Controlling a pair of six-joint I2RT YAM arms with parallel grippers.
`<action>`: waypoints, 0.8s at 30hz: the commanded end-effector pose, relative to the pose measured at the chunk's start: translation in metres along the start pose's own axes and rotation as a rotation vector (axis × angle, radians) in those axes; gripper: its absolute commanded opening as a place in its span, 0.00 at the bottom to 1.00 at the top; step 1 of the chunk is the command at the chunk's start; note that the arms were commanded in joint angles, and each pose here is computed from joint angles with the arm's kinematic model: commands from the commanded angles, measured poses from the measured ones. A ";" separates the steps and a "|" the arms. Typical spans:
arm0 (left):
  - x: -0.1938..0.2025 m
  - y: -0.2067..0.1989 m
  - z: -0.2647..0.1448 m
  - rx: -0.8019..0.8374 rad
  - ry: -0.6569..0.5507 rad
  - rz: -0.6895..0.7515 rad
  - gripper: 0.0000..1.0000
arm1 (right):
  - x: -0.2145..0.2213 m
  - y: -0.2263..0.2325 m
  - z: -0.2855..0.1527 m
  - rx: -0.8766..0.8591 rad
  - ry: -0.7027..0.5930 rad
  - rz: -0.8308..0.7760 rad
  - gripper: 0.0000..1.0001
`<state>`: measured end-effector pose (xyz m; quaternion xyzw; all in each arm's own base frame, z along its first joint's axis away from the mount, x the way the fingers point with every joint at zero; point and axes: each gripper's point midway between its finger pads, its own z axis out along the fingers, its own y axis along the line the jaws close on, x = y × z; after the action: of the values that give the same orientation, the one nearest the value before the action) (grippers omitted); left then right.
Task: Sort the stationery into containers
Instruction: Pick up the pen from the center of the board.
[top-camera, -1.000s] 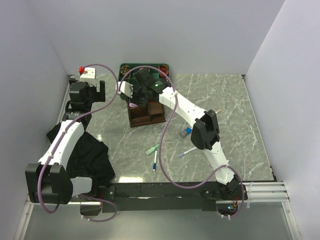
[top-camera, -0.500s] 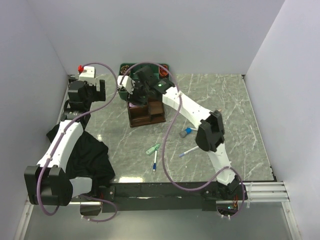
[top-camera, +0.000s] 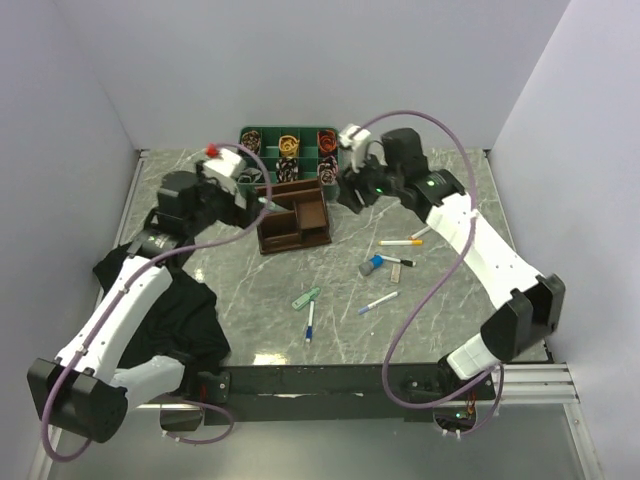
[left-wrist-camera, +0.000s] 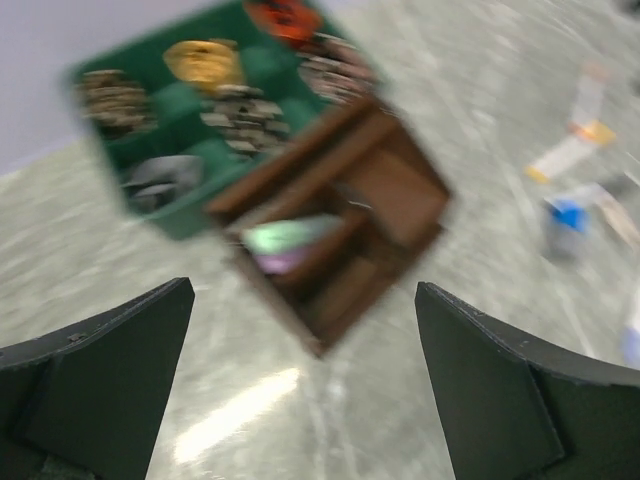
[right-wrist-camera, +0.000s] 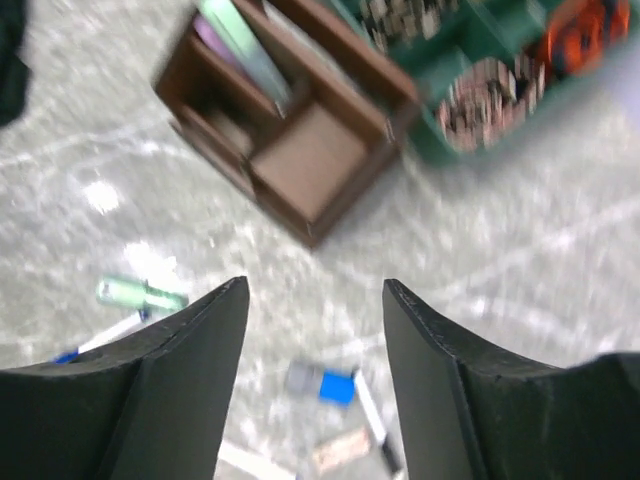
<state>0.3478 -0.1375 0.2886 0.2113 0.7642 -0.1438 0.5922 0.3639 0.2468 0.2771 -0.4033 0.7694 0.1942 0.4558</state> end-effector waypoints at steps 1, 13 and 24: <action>0.013 -0.050 0.002 0.210 0.070 0.093 0.99 | 0.037 -0.022 -0.020 0.050 0.043 0.125 0.62; 0.007 -0.042 0.057 0.158 0.283 0.195 0.99 | 0.149 -0.083 -0.055 0.277 0.161 0.693 0.57; 0.008 -0.032 0.076 0.105 0.289 0.198 0.99 | 0.175 -0.102 -0.050 0.085 0.387 0.112 0.45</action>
<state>0.3873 -0.2040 0.2542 0.3325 0.8118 -0.1140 0.4663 0.3568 0.0792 0.1469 -0.2015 0.9217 0.1455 0.2977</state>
